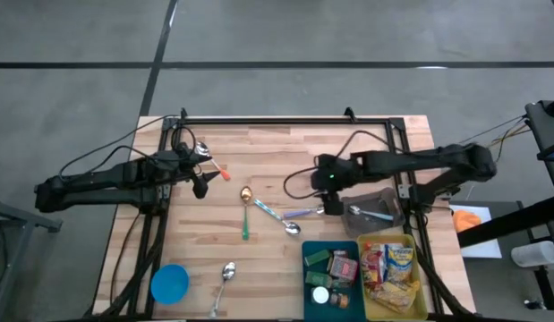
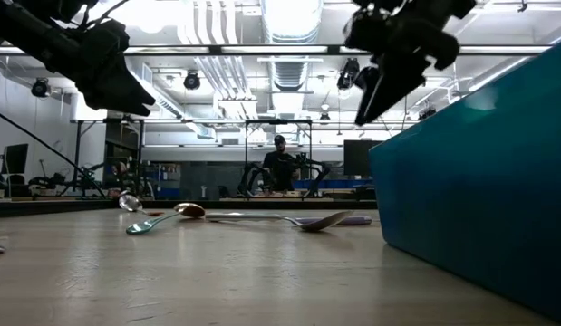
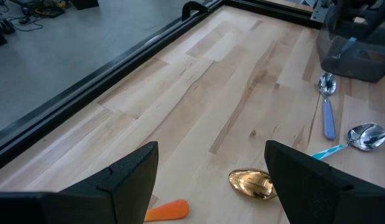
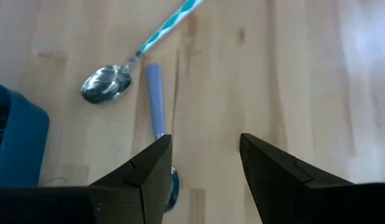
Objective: Pick & Place Food Item
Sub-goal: Put the purple spoon into the black bin
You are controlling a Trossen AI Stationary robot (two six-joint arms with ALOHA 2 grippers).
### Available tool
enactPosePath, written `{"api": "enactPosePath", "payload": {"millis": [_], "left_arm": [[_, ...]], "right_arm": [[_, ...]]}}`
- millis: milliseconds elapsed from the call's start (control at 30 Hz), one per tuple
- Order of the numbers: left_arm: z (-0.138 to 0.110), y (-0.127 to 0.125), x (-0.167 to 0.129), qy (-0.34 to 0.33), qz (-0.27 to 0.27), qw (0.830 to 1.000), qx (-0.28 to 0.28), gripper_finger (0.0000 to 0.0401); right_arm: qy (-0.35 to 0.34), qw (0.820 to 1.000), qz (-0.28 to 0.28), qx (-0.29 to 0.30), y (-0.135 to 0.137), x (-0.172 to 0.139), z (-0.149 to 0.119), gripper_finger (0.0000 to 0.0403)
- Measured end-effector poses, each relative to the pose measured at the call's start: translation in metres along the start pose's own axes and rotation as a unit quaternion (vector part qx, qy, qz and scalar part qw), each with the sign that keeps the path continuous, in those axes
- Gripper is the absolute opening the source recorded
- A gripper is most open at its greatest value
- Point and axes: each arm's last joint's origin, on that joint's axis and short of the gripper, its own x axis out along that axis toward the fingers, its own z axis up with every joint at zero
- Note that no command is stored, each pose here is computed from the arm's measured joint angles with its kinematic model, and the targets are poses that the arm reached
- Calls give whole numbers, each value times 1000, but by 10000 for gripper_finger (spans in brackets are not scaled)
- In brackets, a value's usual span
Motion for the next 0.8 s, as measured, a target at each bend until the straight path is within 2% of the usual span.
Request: {"api": "enactPosePath", "payload": {"millis": [133,333,467,800], "left_arm": [[0,0,0,0,0,1000,0,298],[0,0,0,0,0,1000,0,298],[0,0,0,0,0,1000,0,298],[0,0,0,0,0,1000,0,298]], "right_arm": [[55,998,11,-14,1,21,4,187],[132,989,50,32,2,47,12,187],[144,987,70,25,3,61,18,187],[162,983,67,54,4,83,24,187]]}}
